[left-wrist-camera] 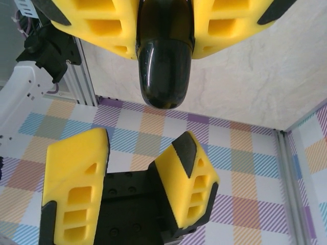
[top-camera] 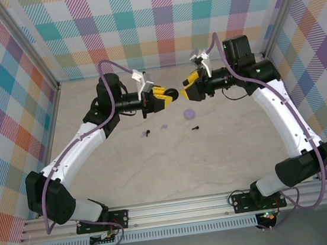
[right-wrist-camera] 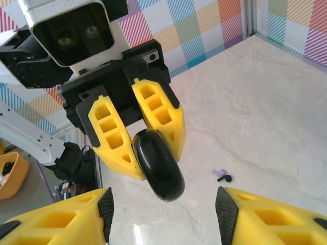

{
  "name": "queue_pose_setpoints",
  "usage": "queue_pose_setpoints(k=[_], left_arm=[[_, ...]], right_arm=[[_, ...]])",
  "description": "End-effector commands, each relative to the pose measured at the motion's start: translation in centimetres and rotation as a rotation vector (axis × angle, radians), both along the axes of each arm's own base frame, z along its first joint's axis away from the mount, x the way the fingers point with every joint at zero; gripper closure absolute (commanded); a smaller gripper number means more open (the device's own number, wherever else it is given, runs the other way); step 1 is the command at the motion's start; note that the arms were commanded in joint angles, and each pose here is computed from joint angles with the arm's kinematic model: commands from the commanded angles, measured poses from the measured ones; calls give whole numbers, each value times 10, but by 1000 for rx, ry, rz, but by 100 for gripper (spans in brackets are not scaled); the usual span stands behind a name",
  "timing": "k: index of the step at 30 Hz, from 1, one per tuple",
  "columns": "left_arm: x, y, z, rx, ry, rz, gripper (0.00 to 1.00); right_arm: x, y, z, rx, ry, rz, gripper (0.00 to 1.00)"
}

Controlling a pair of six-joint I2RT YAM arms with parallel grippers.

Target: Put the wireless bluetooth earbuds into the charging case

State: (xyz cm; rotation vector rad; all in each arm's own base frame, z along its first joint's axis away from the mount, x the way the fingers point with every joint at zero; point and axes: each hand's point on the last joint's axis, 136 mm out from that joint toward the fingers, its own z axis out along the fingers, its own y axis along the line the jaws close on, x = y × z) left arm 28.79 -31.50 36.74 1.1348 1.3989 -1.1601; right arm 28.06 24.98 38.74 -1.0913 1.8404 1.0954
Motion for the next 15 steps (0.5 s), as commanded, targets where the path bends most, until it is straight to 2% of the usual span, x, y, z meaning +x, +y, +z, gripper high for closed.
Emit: queue_pose_setpoints(k=[1,15], left_arm=[[-14,-7,19,-37,-97,-94,88],[-26,-11,23,-34,-90,-145,90]], right_arm=[[-11,7,1,-9,-40,65,43],[-7,20,-8,-62,-70,75,41]])
